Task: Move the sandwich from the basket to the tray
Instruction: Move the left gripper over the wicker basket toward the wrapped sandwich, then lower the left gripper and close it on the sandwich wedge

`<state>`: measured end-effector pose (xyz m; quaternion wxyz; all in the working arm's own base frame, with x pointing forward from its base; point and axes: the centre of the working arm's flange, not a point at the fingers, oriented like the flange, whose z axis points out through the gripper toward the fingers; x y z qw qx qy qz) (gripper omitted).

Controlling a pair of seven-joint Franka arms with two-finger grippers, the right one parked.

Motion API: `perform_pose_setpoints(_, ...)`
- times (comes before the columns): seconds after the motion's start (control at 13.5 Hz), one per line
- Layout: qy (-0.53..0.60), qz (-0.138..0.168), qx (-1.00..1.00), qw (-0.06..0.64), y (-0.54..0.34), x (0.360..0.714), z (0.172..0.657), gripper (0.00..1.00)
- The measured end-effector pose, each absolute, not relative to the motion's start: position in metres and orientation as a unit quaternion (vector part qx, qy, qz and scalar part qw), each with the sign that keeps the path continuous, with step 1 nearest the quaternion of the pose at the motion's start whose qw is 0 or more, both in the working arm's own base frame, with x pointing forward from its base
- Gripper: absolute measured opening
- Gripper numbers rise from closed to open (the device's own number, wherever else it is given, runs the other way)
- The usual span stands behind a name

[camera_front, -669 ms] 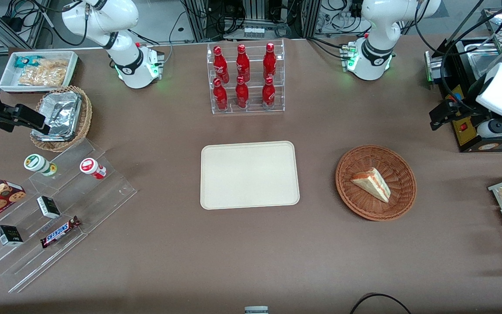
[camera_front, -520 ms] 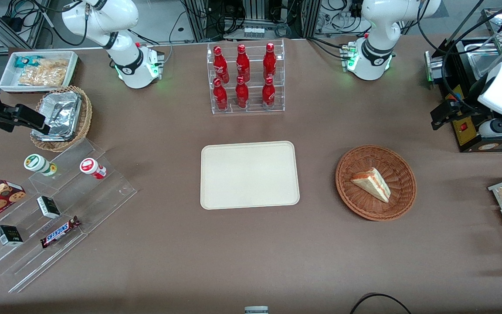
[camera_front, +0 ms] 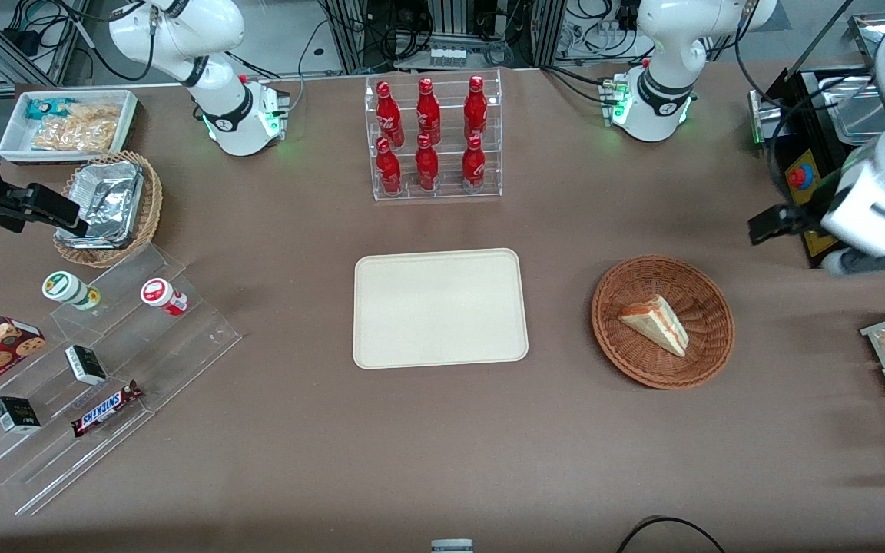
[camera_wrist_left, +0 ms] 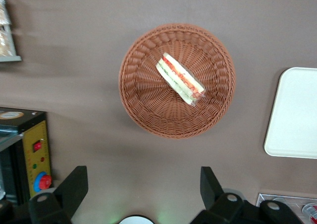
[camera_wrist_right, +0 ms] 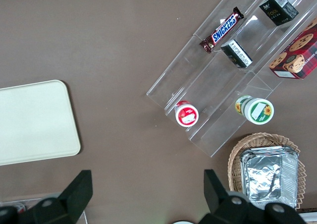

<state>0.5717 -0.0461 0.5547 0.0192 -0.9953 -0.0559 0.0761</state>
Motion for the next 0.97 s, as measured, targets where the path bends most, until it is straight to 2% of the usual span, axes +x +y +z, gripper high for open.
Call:
perform_pose_setpoints(0.22, -0.11, 0.058, -0.992, 0.016, -0.058, 0.59, 0.497, 1.0)
perform_pose_setpoints(0.59, -0.25, 0.027, -0.968, 0.013, -0.089, 0.584, 0.426, 1.0)
perform_pose_setpoints(0.97, -0.339, 0.024, -0.94, 0.014, -0.103, 0.568, 0.375, 1.0)
